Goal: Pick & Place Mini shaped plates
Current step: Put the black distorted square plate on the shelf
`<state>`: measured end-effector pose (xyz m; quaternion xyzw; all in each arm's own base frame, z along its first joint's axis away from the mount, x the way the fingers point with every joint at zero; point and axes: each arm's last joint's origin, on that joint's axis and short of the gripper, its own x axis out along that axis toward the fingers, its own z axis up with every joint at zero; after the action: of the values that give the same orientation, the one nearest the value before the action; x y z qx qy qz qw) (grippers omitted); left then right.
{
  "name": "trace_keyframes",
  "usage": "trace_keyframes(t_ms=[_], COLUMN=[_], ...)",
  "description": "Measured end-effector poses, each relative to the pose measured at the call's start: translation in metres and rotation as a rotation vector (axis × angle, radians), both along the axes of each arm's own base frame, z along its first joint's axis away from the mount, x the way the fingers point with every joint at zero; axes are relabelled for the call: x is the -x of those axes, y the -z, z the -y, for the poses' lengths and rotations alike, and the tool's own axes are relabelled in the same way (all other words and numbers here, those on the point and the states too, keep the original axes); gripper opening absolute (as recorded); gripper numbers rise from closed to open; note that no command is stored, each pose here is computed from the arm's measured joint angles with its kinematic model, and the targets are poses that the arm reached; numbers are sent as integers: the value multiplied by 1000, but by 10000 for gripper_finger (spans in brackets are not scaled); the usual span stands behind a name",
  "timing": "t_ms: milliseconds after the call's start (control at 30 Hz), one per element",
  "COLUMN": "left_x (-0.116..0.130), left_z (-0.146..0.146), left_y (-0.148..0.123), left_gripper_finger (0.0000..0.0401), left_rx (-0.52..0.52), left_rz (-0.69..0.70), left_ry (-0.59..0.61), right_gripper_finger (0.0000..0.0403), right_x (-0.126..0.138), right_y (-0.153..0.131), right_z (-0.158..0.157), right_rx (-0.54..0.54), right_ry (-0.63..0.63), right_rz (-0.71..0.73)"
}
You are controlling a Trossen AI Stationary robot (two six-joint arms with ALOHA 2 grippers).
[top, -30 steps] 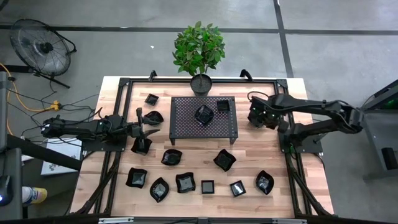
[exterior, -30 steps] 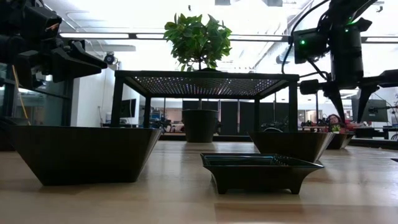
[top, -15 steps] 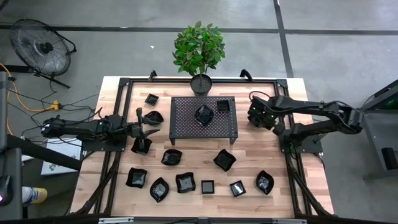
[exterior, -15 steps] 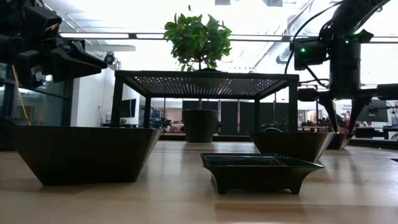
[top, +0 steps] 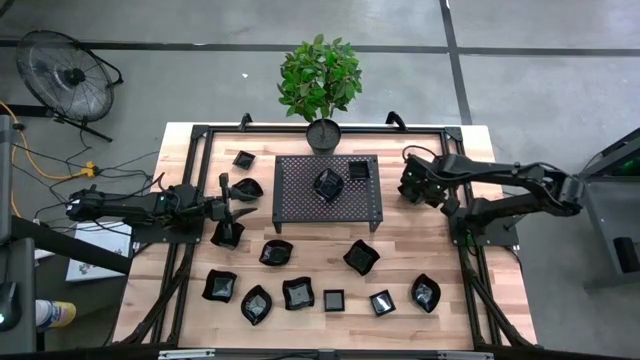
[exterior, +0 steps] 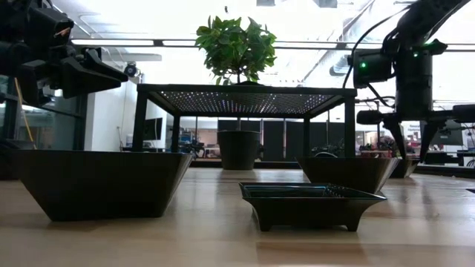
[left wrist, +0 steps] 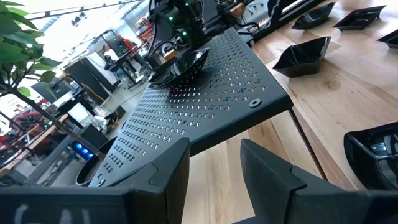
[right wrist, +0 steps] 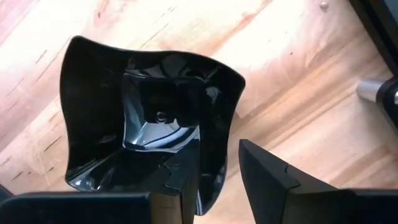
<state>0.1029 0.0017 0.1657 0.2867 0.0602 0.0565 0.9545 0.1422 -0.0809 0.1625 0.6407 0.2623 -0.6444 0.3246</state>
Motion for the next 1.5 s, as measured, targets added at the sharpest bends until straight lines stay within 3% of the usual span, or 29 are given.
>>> trace_keyframes(t_ms=[400,700,1167,1500], left_x=[0,0,0,0], left_z=[0,0,0,0], left_y=[0,0,0,0], left_gripper_finger=[140,140,140,140], left_rx=[0,0,0,0], left_rz=[0,0,0,0], left_ry=[0,0,0,0], right_gripper_finger=[64,6,1,1], right_x=[-3,-3,-1,5], right_y=[8,8,0,-18], right_z=[8,9,7,-7], right_rx=[-24,-7,33,139], right_ry=[-20,-38,-107,-158], right_rz=[-19,-22,3,48])
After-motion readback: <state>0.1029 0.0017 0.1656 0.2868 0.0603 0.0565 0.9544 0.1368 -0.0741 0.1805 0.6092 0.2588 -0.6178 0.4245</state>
